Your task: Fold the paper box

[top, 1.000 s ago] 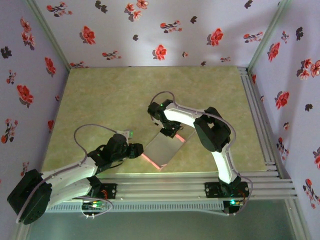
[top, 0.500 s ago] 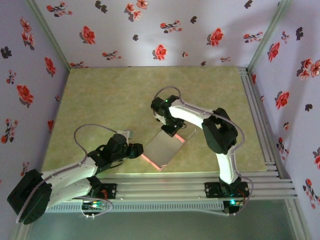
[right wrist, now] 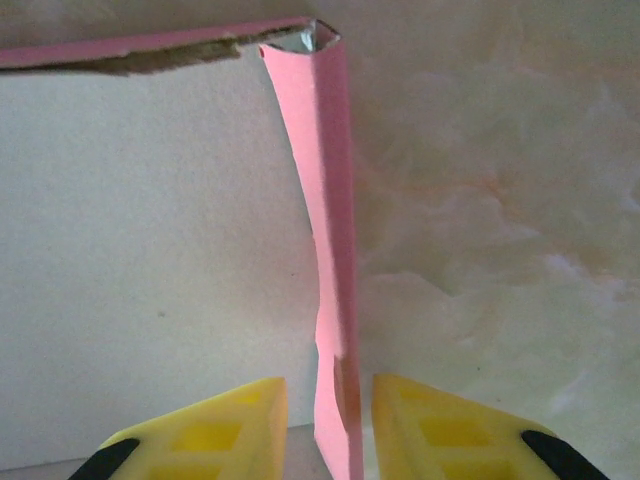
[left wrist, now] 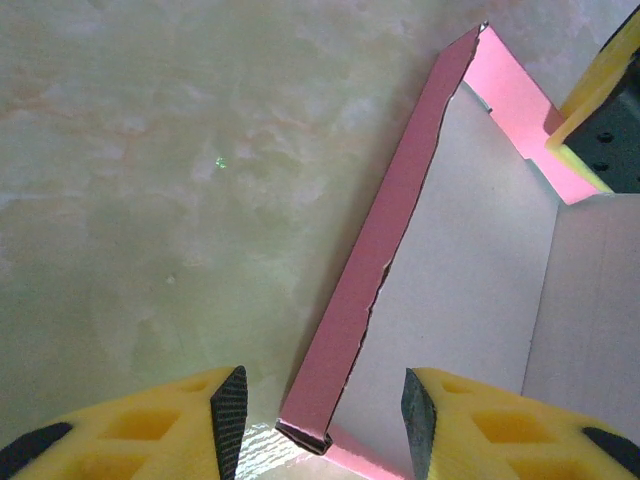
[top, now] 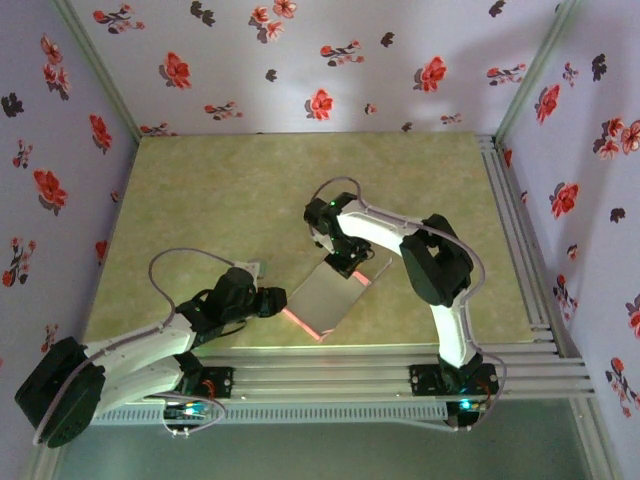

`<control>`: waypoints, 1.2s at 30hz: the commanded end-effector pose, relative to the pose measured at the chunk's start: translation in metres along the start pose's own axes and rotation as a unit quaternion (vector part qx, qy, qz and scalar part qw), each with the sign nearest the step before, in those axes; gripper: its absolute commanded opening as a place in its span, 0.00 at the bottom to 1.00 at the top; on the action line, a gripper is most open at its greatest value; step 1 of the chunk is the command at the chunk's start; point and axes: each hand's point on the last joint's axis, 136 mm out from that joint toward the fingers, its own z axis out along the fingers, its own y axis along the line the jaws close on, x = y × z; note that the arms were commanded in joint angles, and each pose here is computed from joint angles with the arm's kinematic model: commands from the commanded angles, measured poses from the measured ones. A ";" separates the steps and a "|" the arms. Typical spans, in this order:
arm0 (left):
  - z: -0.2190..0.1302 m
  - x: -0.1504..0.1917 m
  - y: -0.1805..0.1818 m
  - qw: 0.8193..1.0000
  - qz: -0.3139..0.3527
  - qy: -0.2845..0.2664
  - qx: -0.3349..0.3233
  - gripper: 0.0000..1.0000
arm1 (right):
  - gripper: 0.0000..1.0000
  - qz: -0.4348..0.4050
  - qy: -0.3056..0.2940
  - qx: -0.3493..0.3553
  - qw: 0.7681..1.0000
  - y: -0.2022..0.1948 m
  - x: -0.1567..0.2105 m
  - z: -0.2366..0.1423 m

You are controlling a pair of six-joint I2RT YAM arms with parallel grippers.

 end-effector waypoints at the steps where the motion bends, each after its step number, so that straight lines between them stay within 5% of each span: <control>1: -0.003 -0.008 -0.007 1.000 0.016 -0.016 0.007 0.47 | 0.26 0.002 0.017 0.009 1.000 -0.002 0.003 0.012; 13: -0.003 -0.008 -0.007 1.000 0.018 -0.016 0.006 0.48 | 0.03 -0.037 0.004 0.070 0.997 -0.016 -0.005 0.021; 24: -0.004 -0.010 -0.008 1.000 0.020 -0.016 0.006 0.47 | 0.00 -0.080 -0.038 0.176 0.980 -0.029 -0.030 0.021; 36: -0.003 -0.009 -0.008 1.000 0.021 -0.015 0.005 0.47 | 0.00 -0.091 -0.036 0.203 0.974 -0.024 -0.029 0.038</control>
